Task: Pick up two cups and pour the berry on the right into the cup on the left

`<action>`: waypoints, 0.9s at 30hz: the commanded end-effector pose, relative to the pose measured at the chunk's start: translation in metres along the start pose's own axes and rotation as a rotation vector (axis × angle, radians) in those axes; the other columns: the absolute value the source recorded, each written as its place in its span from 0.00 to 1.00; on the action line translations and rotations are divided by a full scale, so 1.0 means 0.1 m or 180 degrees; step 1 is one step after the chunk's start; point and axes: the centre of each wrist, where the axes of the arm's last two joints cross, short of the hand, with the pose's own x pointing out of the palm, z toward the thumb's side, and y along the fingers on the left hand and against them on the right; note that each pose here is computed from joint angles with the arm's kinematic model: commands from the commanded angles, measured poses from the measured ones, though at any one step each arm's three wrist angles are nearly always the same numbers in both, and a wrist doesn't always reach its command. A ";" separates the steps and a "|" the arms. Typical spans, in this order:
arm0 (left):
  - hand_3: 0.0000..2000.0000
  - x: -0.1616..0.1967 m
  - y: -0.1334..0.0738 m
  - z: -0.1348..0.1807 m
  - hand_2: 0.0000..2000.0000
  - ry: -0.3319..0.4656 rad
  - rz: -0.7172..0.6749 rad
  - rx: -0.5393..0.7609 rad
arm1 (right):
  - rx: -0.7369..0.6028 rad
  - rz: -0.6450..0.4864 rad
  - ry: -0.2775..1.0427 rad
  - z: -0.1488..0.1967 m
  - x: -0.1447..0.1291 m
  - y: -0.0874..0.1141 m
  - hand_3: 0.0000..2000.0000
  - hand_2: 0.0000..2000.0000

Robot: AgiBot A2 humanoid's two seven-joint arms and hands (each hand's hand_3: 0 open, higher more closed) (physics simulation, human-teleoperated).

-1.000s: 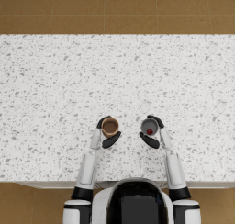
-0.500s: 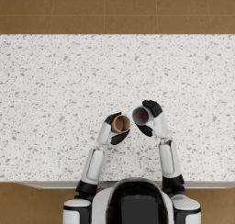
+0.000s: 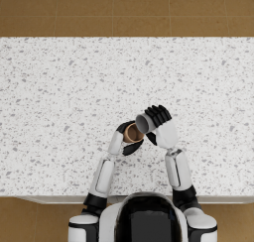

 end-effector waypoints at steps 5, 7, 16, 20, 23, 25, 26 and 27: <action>0.64 -0.01 0.05 0.05 1.00 -0.0008 0.0024 0.0054 | -0.0109 -0.0124 0.0522 0.11 -0.10 -0.07 0.64 1.00; 0.64 0.00 0.01 -0.01 1.00 -0.0009 0.0011 -0.0009 | -0.0066 -0.0130 0.0686 0.12 -0.09 -0.06 0.64 1.00; 0.64 -0.04 0.09 0.05 1.00 -0.0023 0.0072 0.0055 | -0.0317 -0.0081 0.1897 0.17 -0.12 -0.07 0.64 1.00; 0.64 -0.04 0.09 0.05 1.00 -0.0026 0.0077 0.0053 | -0.0283 -0.0125 0.2266 0.20 -0.12 -0.07 0.64 1.00; 0.64 -0.02 0.06 -0.01 1.00 -0.0030 0.0045 -0.0022 | -0.0289 -0.0165 0.2531 0.25 -0.12 -0.08 0.64 1.00; 0.64 -0.04 0.07 0.04 1.00 -0.0029 0.0074 0.0043 | -0.0232 -0.0160 0.2695 0.22 -0.11 -0.09 0.64 1.00; 0.64 -0.05 0.06 0.05 1.00 -0.0029 0.0086 0.0055 | -0.0222 -0.0153 0.2743 0.22 -0.10 -0.08 0.64 1.00; 0.64 -0.02 0.05 -0.01 1.00 -0.0032 0.0051 -0.0024 | -0.0211 -0.0156 0.2774 0.22 -0.10 -0.08 0.64 1.00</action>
